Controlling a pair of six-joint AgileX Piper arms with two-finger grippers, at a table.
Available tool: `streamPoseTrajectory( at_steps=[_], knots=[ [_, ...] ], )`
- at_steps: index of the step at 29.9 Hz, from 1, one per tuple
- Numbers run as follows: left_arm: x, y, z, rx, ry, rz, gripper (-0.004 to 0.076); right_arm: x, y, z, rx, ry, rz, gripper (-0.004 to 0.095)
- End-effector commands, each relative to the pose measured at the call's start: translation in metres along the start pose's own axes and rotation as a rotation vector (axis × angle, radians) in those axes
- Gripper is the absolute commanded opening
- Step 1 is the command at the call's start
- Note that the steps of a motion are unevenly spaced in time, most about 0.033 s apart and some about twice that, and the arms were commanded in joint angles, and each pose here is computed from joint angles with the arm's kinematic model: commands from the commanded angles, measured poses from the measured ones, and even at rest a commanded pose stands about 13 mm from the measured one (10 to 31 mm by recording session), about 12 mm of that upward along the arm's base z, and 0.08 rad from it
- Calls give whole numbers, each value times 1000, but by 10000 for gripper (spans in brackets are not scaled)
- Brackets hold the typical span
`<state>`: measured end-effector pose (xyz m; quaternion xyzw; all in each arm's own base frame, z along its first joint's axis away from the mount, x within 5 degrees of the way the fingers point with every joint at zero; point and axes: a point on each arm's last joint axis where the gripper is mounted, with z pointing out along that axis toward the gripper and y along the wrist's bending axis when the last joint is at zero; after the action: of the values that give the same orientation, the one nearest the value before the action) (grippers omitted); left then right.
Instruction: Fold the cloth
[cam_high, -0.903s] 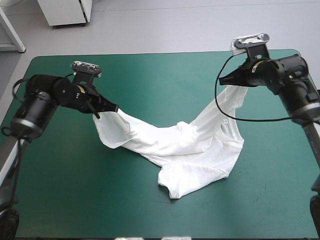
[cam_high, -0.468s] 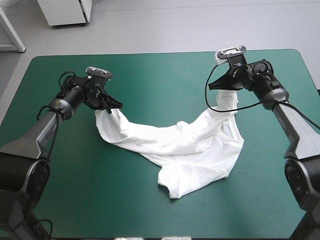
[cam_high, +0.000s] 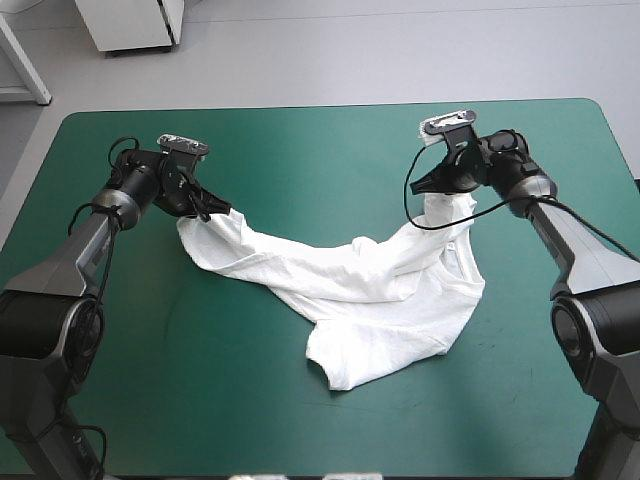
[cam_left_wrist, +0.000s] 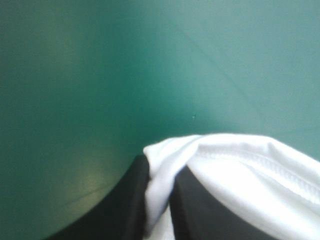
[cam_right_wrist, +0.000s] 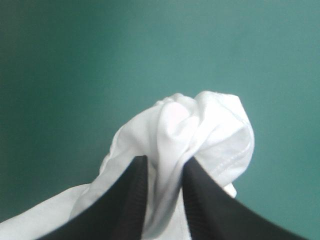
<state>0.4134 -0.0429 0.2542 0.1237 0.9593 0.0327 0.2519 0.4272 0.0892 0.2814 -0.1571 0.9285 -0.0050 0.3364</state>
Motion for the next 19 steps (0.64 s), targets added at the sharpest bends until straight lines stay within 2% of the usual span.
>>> streamPoseTrajectory(
  at_steps=[1, 4, 6, 12, 15, 19],
  knots=[
    [-21, 5, -39, -14, -133, 11, 340, -24, -12, -42, 17, -138, 4, 581],
    [-30, 9, -57, -25, -147, 12, 542, -29, -21, -62, 29, -146, 39, 792],
    [-34, 11, -73, -33, -149, 10, 593, -31, -25, -84, 39, -159, 45, 814],
    [-22, 14, -146, -52, -180, 40, 599, -19, -29, -160, 41, -190, 74, 766],
    [-7, 9, -190, -2, -213, 29, 599, -4, -22, -200, -1, -230, 102, 743],
    [10, 1, -247, 62, -347, 29, 599, 36, -12, -227, -45, -115, 165, 742]
  ],
)
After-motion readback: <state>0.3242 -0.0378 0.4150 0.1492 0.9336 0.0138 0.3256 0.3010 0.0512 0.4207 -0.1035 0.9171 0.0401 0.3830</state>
